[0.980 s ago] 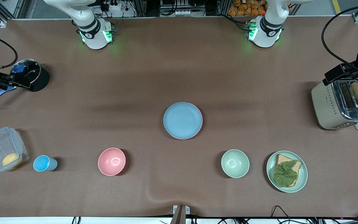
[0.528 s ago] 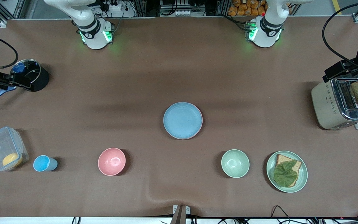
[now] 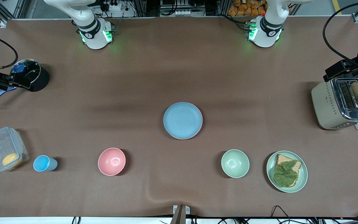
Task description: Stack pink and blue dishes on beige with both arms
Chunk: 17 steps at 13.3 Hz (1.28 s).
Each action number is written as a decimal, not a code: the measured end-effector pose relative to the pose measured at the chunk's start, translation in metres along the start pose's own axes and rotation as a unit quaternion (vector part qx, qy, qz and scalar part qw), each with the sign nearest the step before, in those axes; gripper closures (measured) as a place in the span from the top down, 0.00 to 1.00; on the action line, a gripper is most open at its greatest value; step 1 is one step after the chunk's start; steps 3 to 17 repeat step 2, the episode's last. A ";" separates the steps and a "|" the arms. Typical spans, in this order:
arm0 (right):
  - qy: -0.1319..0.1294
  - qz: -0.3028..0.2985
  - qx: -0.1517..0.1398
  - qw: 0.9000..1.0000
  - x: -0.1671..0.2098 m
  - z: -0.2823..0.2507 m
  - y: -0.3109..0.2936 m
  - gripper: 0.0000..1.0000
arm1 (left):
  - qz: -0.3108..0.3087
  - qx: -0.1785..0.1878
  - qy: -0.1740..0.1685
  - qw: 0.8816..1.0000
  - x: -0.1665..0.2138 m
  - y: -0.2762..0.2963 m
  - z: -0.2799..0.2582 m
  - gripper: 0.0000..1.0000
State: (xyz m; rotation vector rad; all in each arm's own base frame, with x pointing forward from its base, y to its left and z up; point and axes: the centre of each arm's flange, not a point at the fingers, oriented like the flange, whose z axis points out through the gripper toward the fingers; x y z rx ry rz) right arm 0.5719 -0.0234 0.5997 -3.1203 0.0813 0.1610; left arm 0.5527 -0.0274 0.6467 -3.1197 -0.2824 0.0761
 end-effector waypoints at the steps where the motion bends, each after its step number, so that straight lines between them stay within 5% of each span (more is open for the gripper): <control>1: 0.000 0.000 0.000 1.000 0.000 0.000 0.000 1.00 | 0.009 0.000 0.000 1.000 0.000 0.001 0.000 1.00; 17: 0.001 0.000 0.000 1.000 0.000 0.000 0.000 1.00 | 0.015 0.000 0.000 1.000 0.000 0.002 0.001 1.00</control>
